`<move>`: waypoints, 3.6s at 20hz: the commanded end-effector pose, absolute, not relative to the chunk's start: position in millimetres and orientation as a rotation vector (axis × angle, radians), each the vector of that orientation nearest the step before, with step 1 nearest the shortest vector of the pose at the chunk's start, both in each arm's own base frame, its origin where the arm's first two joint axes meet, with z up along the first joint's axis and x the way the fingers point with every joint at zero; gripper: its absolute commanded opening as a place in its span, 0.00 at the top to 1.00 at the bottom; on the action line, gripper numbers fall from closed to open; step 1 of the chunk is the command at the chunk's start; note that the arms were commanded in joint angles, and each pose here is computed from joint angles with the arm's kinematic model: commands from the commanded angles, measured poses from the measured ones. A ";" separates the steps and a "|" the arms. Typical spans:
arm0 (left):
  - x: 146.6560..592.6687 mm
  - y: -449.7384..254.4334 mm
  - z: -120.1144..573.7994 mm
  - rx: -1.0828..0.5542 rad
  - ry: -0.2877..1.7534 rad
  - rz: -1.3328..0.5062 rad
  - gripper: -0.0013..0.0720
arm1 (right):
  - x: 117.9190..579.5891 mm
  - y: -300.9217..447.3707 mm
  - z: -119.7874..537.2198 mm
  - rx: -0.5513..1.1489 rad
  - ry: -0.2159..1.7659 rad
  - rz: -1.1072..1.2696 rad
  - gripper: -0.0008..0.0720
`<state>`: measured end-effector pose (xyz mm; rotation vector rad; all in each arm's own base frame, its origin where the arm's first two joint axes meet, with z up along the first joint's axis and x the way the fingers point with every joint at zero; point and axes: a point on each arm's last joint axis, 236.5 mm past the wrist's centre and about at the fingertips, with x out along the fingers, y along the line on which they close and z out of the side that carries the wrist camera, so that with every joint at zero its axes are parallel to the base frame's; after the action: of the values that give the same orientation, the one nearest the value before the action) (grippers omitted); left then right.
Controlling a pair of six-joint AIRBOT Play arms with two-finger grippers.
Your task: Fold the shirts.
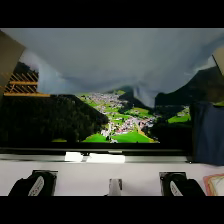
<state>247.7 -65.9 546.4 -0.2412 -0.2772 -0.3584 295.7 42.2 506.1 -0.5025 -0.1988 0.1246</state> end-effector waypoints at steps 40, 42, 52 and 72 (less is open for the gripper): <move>345.2 -28.3 -5.3 -0.464 1.606 -0.316 0.15 | 442.6 30.6 18.5 -0.115 1.335 0.580 0.30; 309.2 -14.4 -11.5 -0.534 1.661 -0.272 0.15 | 396.1 -1.1 15.7 -0.039 1.463 0.599 0.30; 220.3 -60.5 -102.8 -0.765 1.695 -0.207 0.15 | 271.8 -14.3 -34.4 0.030 1.546 0.554 0.33; 261.5 -95.2 -68.2 -0.660 1.486 -0.299 0.94 | 299.7 44.3 -118.3 0.028 1.550 0.595 0.29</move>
<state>255.6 -94.3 -85.5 -0.6740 1.5457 -0.2818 294.0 31.4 -97.8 -0.0131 1.5388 0.6017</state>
